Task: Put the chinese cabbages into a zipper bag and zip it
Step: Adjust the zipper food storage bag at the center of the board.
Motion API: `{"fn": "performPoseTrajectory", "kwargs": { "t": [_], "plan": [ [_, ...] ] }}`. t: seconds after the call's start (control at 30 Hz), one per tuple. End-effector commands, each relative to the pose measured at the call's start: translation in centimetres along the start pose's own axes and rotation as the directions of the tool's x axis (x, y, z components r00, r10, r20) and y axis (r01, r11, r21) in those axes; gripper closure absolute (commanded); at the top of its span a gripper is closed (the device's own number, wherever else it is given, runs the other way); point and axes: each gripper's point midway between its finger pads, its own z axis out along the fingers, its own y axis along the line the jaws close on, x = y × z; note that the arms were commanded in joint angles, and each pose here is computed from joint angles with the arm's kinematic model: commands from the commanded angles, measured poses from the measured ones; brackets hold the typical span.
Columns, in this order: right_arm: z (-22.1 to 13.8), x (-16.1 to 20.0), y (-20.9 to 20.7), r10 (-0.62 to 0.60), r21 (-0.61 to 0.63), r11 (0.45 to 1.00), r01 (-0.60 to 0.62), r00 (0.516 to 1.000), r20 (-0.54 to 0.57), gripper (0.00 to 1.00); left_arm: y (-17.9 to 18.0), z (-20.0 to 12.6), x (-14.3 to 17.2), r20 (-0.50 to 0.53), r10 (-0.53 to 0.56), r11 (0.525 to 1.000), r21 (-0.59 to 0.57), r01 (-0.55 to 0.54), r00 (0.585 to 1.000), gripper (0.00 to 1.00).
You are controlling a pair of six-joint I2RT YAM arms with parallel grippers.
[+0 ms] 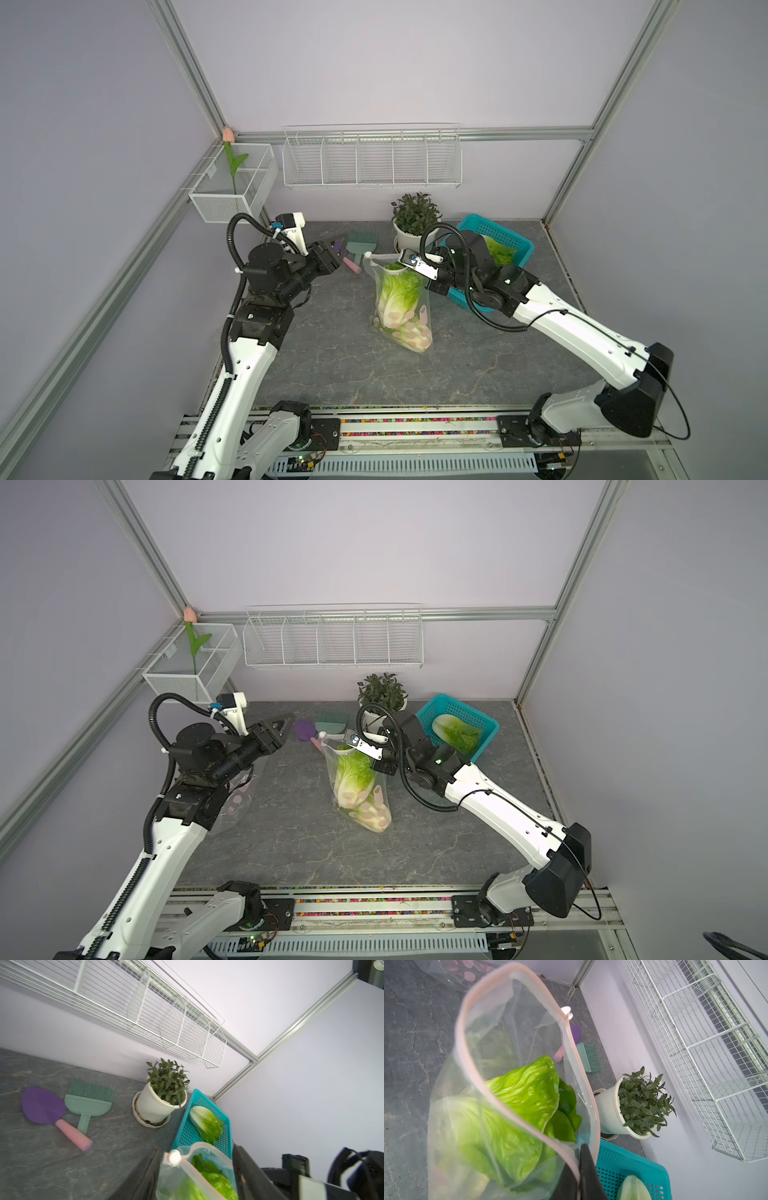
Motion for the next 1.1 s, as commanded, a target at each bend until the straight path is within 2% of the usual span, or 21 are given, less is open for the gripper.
{"fn": "performPoseTrajectory", "kwargs": {
  "t": [0.0, 0.07, 0.17, 0.33, 0.43, 0.6, 0.77, 0.9, 1.07],
  "plan": [
    [-1.0, -1.2, -0.5, -0.027, 0.008, 1.0, 0.026, 0.996, 0.087, 0.93, 1.3, 2.2, 3.1, -0.106, -0.053, 0.989, 0.133, 0.067, 0.993, 0.42],
    [-1.1, -1.0, -0.6, -0.016, 0.002, 1.0, 0.016, 0.995, 0.095, 0.93, 1.8, 3.7, 4.7, -0.178, -0.097, 0.972, 0.193, 0.131, 0.979, 0.42],
    [-1.2, -0.5, -0.5, 0.001, -0.017, 1.0, 0.0, 0.995, 0.097, 0.93, 1.7, 4.7, 6.4, -0.245, -0.067, 0.952, 0.274, 0.136, 0.967, 0.43],
    [-1.1, 0.4, -0.5, 0.02, -0.03, 0.999, -0.017, 0.995, 0.093, 0.93, 1.6, 4.0, 7.5, -0.219, 0.037, 0.947, 0.318, 0.035, 0.975, 0.41],
    [-1.0, 0.9, -0.5, 0.032, -0.036, 0.999, -0.029, 0.995, 0.091, 0.93, 1.5, 4.4, 8.0, -0.226, 0.069, 0.943, 0.331, 0.01, 0.972, 0.4],
    [-0.8, 1.3, -0.7, 0.048, -0.043, 0.998, -0.044, 0.994, 0.099, 0.93, 1.2, 5.1, 9.7, -0.301, 0.049, 0.918, 0.388, 0.076, 0.952, 0.41],
    [-0.6, 1.5, -0.9, 0.061, -0.05, 0.997, -0.056, 0.992, 0.109, 0.93, 0.5, 4.8, 10.0, -0.3, 0.061, 0.903, 0.423, 0.075, 0.952, 0.43],
    [-0.5, 1.7, -1.0, 0.067, -0.054, 0.997, -0.061, 0.991, 0.116, 0.93, -0.3, 5.2, 10.4, -0.316, 0.081, 0.89, 0.45, 0.074, 0.945, 0.47],
    [-0.5, 2.0, -1.1, 0.078, -0.054, 0.996, -0.072, 0.99, 0.114, 0.93, -0.8, 5.7, 11.9, -0.373, 0.099, 0.876, 0.472, 0.097, 0.922, 0.63]
  ]
}}
